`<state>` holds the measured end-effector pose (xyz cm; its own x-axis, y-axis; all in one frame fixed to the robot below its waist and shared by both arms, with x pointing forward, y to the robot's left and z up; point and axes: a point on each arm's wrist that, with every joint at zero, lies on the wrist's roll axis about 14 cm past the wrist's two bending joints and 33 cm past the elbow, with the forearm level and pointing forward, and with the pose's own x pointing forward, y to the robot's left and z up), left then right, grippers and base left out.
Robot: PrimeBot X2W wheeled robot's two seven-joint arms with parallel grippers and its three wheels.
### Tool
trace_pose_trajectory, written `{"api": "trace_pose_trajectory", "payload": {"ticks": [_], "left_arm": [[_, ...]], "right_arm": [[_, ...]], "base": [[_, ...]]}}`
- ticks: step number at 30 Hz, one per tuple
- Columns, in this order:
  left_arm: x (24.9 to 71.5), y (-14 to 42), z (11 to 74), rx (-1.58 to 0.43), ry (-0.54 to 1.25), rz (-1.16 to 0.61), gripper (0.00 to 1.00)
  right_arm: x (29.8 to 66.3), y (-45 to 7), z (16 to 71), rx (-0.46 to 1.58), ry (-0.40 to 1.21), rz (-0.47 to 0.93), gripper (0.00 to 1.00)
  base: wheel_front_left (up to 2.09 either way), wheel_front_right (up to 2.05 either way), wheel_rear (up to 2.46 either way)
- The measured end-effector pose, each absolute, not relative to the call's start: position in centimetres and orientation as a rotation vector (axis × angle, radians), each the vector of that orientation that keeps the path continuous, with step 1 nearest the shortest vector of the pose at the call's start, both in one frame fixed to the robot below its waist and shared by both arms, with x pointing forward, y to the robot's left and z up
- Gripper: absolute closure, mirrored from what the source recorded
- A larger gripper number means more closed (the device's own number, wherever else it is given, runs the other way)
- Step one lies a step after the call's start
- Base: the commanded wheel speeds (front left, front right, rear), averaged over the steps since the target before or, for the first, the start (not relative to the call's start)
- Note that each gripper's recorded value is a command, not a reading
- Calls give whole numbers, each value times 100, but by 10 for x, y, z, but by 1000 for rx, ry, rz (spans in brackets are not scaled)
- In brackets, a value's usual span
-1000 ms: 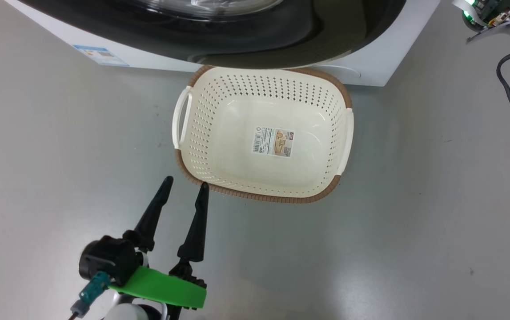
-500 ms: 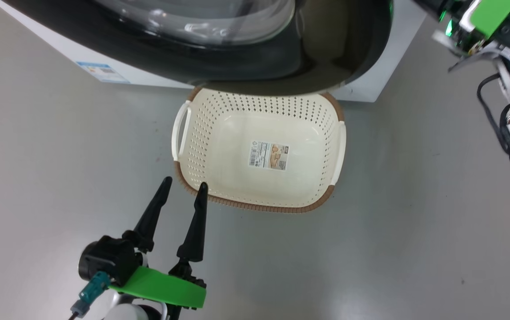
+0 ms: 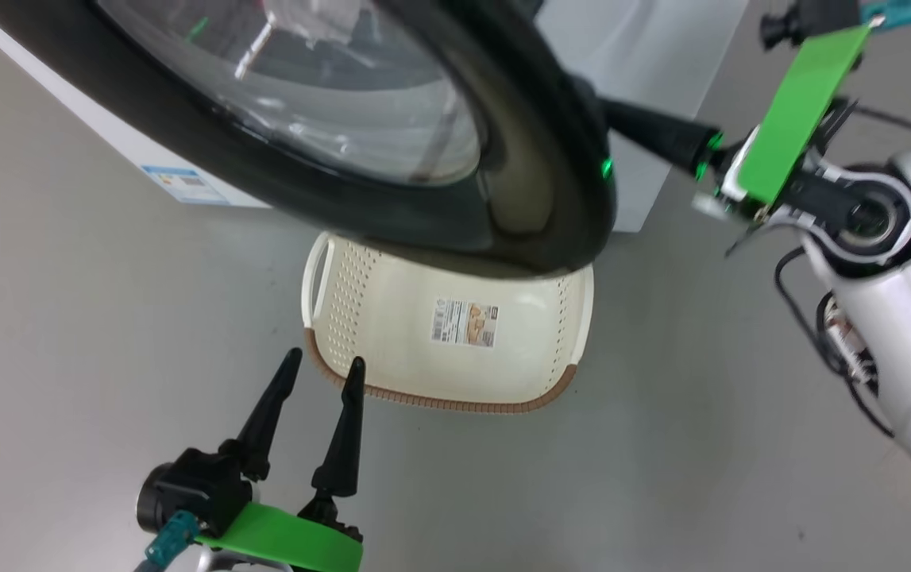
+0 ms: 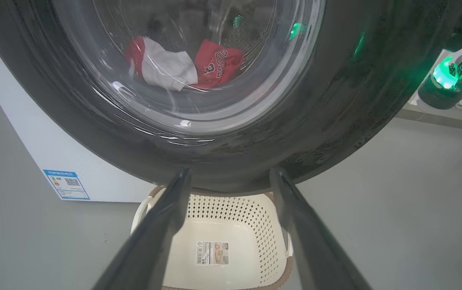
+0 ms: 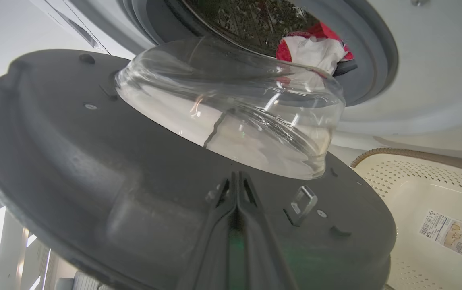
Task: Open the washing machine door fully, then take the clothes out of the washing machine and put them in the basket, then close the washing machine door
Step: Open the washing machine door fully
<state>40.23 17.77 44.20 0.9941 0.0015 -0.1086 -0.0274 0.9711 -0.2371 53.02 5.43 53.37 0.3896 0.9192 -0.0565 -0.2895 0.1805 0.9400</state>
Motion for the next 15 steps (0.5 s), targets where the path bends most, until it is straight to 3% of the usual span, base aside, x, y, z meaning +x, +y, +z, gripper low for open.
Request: {"api": "trace_pose_trajectory", "payload": {"ticks": [15], "left_arm": [[389, 178, 455, -235, 78, 15, 0]], "right_arm": [[473, 72, 542, 1013, 845, 1099, 100]], "base": [[0, 0, 0]]}}
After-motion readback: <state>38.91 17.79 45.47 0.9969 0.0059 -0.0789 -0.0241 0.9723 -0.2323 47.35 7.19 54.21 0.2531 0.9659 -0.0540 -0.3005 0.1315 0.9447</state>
